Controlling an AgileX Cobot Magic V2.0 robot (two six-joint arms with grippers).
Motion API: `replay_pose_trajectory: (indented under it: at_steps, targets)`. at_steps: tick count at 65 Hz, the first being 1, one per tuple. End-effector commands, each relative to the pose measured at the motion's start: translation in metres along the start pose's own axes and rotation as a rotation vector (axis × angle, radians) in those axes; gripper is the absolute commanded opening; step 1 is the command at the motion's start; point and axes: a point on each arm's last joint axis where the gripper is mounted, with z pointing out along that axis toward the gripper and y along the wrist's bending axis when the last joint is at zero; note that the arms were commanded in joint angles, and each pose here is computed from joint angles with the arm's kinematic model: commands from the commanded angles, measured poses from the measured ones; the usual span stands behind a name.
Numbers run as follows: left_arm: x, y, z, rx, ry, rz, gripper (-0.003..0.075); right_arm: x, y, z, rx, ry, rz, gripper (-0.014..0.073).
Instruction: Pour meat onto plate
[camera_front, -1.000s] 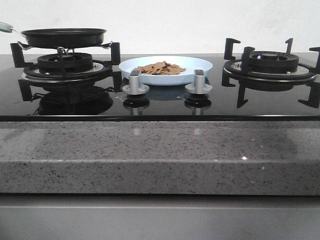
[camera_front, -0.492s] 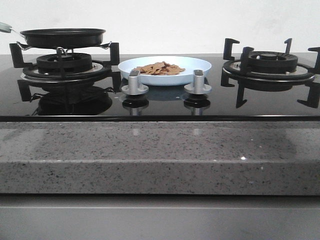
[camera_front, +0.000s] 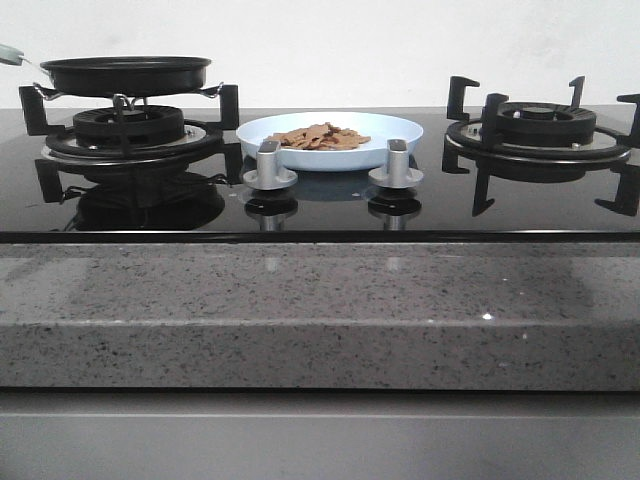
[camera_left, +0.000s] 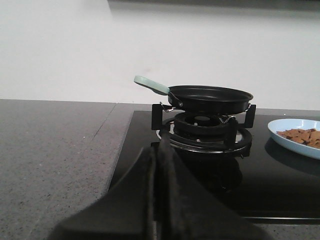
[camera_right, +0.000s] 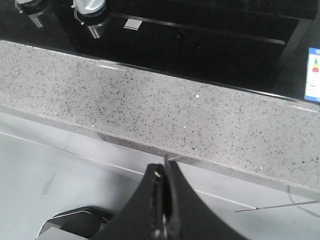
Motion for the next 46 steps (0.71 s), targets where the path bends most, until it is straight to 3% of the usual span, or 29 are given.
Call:
replay_pose_trajectory:
  at_steps: [1, 13, 32, 46]
  targets:
    - [-0.0058, 0.0010, -0.0018, -0.013, -0.094, -0.011, -0.0020, -0.0105, 0.0003, -0.0056, 0.005, -0.077, -0.006, -0.0069]
    - [-0.0059, 0.0029, -0.0019, -0.048, -0.096, -0.006, -0.0020, -0.0105, 0.0003, -0.0056, 0.005, -0.077, -0.006, -0.0069]
    - [-0.0057, -0.0015, -0.0018, 0.033, -0.091, -0.012, -0.0020, -0.0105, 0.0003, -0.0056, 0.005, -0.077, -0.006, -0.0069]
    - [-0.0057, -0.0014, -0.0018, 0.032, -0.091, -0.021, -0.0020, -0.0105, 0.0003, -0.0056, 0.005, -0.077, -0.006, -0.0069]
